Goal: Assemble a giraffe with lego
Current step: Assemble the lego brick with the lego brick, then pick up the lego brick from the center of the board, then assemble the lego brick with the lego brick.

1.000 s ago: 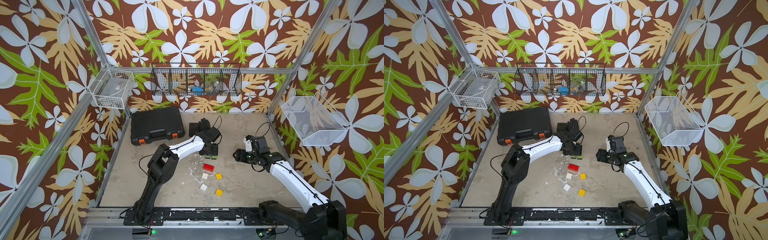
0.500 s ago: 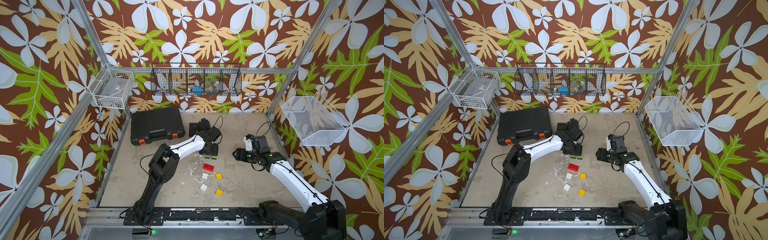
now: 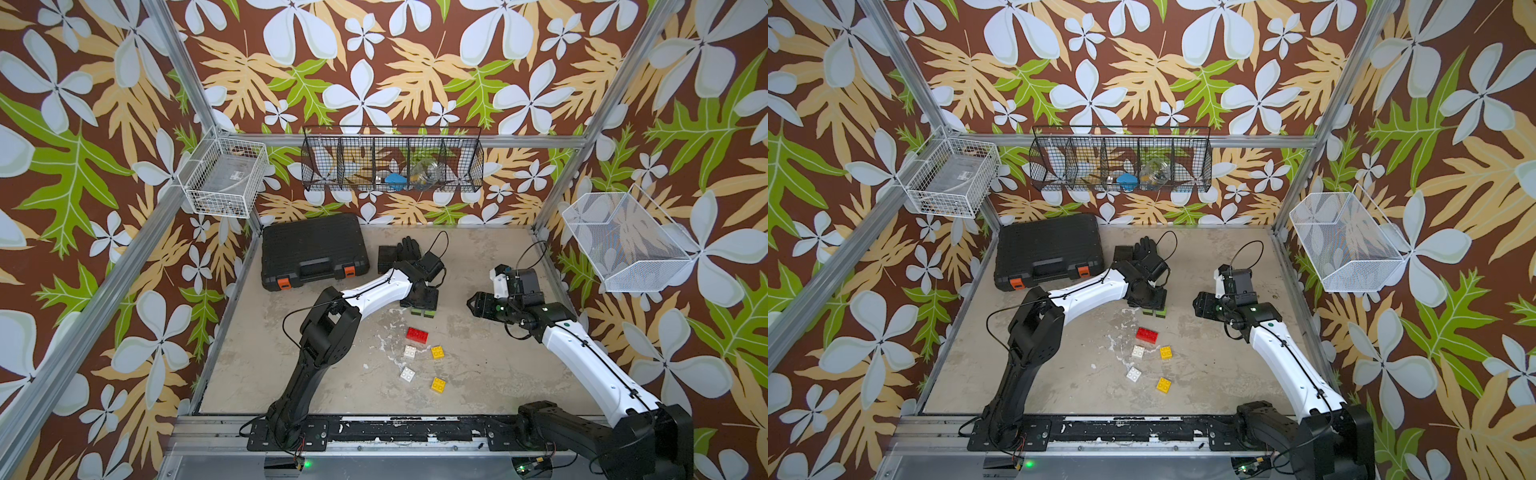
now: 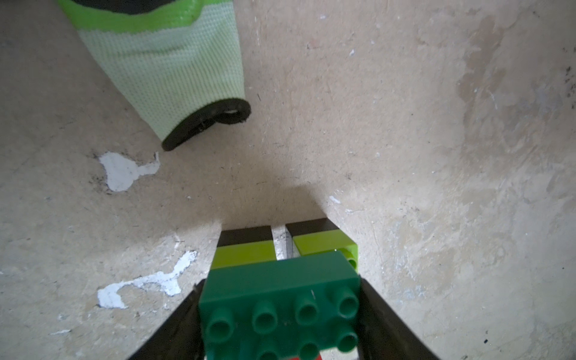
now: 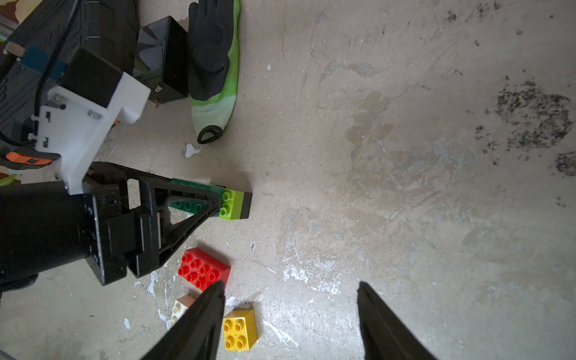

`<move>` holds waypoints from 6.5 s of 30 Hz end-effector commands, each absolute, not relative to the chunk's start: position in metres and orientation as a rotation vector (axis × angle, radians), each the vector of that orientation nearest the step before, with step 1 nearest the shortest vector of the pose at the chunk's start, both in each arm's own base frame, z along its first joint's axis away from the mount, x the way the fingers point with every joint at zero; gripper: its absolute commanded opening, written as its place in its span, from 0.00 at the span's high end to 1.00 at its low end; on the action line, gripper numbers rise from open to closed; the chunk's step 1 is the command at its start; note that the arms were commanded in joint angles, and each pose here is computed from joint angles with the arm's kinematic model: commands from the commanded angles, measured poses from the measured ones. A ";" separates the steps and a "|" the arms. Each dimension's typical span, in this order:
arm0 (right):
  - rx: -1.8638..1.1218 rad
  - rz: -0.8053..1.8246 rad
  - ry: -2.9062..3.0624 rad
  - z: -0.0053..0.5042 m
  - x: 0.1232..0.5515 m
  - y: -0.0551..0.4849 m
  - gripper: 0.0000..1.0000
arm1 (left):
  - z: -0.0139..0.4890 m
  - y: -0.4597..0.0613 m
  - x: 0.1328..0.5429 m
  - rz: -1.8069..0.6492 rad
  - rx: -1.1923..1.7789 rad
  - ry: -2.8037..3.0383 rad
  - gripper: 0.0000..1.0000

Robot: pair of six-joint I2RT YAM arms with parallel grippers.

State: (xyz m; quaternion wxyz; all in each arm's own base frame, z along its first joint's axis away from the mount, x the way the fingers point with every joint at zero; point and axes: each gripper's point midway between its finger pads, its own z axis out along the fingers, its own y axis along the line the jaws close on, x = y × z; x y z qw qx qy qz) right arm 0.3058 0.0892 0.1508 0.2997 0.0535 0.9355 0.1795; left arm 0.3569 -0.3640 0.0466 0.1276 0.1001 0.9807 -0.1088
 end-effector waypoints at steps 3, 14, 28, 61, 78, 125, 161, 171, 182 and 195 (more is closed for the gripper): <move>0.114 0.483 2.474 0.154 0.306 0.091 0.30 | 0.010 -0.312 0.332 0.047 0.369 2.988 0.53; 0.110 0.480 2.474 0.151 0.303 0.091 0.30 | 0.021 -0.316 0.340 0.023 0.420 2.984 0.53; 0.110 0.482 2.470 0.153 0.304 0.091 0.30 | 0.018 -0.304 0.334 0.085 0.523 3.004 0.53; 0.108 0.444 2.490 0.155 0.304 0.087 0.30 | 0.047 -0.319 0.341 -0.079 0.411 2.927 0.14; 0.093 0.414 2.531 0.150 0.300 0.084 0.30 | 0.121 -0.340 0.348 -0.401 0.333 2.782 0.00; -0.049 0.448 2.624 0.148 0.232 0.118 0.28 | 0.023 -0.313 0.153 -0.294 0.642 2.827 0.31; -0.022 0.439 2.605 0.150 0.239 0.109 0.28 | 0.124 -0.310 0.334 -0.165 0.546 2.689 0.83; -0.020 0.422 2.612 0.149 0.241 0.108 0.28 | 0.112 -0.321 0.346 -0.210 0.643 2.667 0.83; -0.015 0.408 2.620 0.148 0.243 0.107 0.28 | 0.099 -0.326 0.354 -0.199 0.648 2.687 0.82; -0.003 0.399 2.622 0.147 0.245 0.103 0.28 | 0.084 -0.324 0.360 -0.184 0.651 2.719 0.82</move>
